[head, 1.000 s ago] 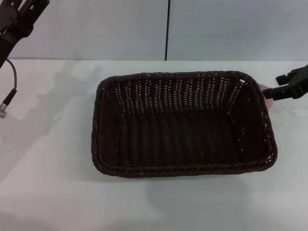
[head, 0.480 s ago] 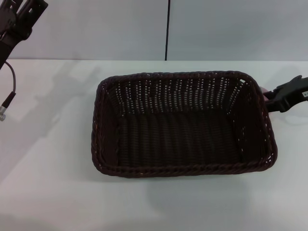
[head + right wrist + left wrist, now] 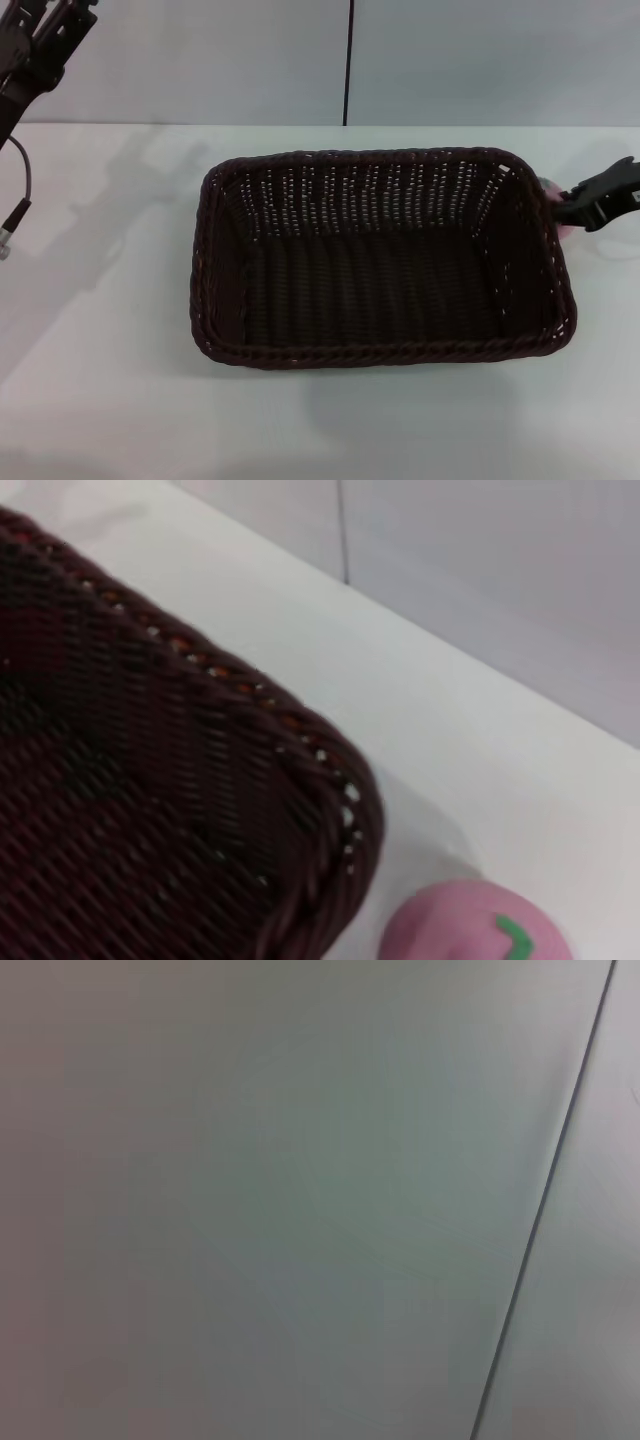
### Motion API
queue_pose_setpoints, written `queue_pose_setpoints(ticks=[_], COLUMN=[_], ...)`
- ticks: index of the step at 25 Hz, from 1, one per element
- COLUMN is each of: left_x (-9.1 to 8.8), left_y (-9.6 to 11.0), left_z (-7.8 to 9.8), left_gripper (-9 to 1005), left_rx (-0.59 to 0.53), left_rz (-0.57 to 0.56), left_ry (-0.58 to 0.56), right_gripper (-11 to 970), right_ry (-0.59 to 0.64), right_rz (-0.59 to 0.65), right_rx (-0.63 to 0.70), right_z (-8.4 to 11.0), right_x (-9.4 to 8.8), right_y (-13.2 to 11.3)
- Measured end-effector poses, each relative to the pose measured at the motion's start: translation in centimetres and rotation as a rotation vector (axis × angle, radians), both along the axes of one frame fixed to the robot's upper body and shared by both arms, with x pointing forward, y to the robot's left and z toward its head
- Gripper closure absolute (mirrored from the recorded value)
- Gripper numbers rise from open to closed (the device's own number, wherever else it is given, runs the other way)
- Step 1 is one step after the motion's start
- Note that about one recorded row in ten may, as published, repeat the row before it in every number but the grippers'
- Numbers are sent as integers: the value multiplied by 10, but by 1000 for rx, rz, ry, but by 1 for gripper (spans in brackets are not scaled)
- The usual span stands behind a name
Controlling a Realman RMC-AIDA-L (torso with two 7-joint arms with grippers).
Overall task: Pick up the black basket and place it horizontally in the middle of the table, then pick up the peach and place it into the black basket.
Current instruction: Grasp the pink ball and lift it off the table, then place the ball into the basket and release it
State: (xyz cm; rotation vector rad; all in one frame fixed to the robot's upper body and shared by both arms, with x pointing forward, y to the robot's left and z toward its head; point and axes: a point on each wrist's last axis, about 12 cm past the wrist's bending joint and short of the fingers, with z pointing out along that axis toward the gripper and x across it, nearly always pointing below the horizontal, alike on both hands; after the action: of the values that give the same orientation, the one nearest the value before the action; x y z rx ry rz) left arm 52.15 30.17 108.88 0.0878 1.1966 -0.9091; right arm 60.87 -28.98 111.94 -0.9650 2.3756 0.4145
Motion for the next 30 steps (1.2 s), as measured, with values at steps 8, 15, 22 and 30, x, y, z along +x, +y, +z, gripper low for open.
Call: queue_pose_setpoints(ticks=[8,15,22,30], left_x=[-2,-2,-3,-4], left_y=[3,4,5,6], left_z=[1,1,0,0], left_gripper=[162,164,165,167], left_rx=[-4,-5,-5,-5], left_rz=[7,13,18,19], left_ry=[-8,-10,-7,-7], right_gripper=[845,899,911,856], right_ry=[-140,-324,-356,-314], right_rz=[-118,-102,265,391], right_rx=[159,369,527,472], right_z=[20,51,66,57], right_x=[-11,-27,-44,-40], right_y=[-21,-24,22,58])
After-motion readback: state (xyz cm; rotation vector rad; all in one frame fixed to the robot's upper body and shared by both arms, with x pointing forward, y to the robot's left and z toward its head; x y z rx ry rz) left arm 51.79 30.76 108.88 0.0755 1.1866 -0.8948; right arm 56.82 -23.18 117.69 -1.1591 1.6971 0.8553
